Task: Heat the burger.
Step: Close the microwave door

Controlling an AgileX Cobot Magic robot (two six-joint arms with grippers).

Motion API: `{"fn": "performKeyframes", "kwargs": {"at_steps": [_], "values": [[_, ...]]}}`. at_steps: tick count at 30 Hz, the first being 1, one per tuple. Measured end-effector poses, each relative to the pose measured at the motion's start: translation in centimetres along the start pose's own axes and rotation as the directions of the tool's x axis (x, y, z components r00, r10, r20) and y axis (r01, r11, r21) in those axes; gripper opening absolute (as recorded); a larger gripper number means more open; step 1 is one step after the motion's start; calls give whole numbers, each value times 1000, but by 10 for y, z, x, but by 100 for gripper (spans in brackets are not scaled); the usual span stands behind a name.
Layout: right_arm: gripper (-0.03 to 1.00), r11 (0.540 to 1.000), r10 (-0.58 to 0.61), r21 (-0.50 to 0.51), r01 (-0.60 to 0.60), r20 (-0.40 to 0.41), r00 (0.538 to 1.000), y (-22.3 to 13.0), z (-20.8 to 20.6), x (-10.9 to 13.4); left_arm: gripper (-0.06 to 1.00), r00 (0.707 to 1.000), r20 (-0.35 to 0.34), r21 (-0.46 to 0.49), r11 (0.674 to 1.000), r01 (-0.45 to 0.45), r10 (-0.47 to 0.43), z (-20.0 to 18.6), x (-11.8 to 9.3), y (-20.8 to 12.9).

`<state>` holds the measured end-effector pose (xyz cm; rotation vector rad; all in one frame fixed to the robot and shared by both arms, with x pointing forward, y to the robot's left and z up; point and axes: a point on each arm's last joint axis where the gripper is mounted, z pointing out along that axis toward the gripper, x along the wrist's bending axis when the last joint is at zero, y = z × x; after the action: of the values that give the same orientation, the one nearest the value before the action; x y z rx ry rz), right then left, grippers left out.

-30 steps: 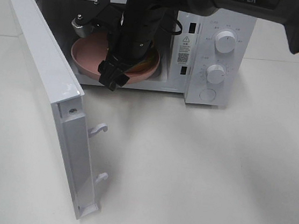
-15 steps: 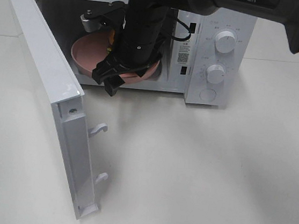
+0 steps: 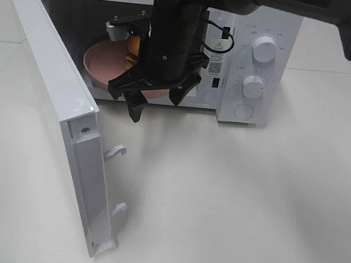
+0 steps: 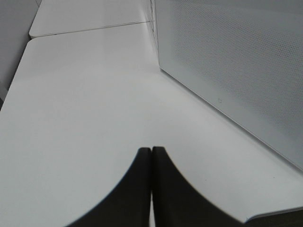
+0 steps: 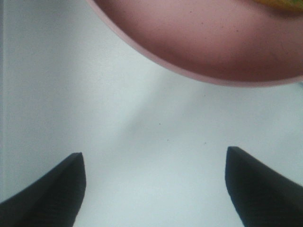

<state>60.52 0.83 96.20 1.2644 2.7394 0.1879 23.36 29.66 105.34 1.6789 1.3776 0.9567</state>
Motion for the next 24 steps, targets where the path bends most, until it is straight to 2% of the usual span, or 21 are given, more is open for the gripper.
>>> {"fn": "performKeyframes", "kwargs": {"at_steps": [9,14,19,23,24], "values": [[76,999,28,34,-28,-2,1000,-11,-40,-1,0,1000,0,0,1000,0,0,0,0,0],[76,998,52,-38,-52,-4,999,-15,-76,-4,0,1000,0,0,1000,0,0,0,0,0],[76,996,62,-70,-62,-1,998,-18,-92,-5,0,1000,0,0,1000,0,0,0,0,0],[76,993,73,-98,-71,21,997,-24,-108,-8,0,1000,0,0,1000,0,0,0,0,0],[76,991,82,-115,-75,54,995,-29,-119,-12,0,1000,0,0,1000,0,0,0,0,0]]}}
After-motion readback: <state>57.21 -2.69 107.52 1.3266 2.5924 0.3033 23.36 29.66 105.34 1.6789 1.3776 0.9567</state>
